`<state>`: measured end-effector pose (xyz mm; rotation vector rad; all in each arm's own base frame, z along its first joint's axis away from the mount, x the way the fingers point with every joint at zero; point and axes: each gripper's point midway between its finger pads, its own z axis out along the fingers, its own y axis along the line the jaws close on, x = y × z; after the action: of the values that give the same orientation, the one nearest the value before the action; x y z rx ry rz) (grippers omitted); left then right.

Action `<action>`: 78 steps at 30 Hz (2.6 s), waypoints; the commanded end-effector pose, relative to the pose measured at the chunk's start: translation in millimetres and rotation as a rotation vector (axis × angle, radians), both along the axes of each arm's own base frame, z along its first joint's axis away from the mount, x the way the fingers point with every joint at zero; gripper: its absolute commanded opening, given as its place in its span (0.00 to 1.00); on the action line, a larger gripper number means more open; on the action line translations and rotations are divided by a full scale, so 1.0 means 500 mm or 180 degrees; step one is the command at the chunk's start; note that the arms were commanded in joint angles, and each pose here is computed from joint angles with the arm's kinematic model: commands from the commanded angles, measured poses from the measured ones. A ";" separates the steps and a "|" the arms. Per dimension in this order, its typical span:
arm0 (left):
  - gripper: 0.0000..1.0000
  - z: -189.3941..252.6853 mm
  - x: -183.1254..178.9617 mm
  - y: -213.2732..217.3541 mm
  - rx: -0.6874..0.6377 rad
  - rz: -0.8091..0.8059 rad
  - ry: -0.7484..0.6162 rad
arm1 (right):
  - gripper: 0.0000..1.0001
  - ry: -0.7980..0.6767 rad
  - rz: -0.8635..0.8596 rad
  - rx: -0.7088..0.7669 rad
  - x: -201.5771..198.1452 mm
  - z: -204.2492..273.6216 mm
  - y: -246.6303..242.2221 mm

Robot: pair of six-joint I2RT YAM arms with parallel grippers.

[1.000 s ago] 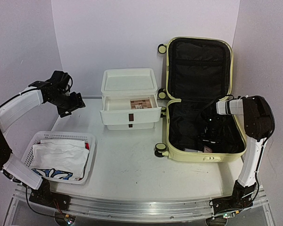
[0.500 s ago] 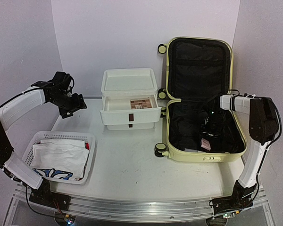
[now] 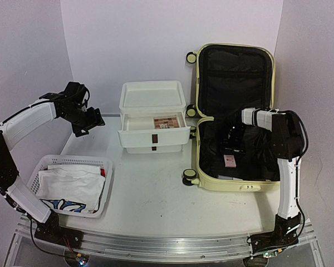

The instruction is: Open, take out, and arrange the luggage

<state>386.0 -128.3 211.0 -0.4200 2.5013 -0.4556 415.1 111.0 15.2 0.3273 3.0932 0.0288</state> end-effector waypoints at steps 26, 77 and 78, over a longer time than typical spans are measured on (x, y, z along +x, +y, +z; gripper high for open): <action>0.80 0.053 0.016 -0.004 -0.0060 -0.0048 -0.0227 | 0.57 0.0080 -0.0369 0.2662 0.027 0.030 -0.006; 0.80 0.063 0.003 -0.006 -0.0142 -0.0034 -0.0249 | 0.12 0.0193 -0.0311 0.3210 -0.037 0.075 0.169; 0.80 0.064 0.001 -0.005 -0.0146 -0.0036 -0.0251 | 0.11 0.0153 -0.0331 0.3190 -0.038 0.085 0.163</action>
<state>388.8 -133.6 218.9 -0.4082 2.4907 -0.4941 403.4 202.4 31.3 0.4029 2.8105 1.6446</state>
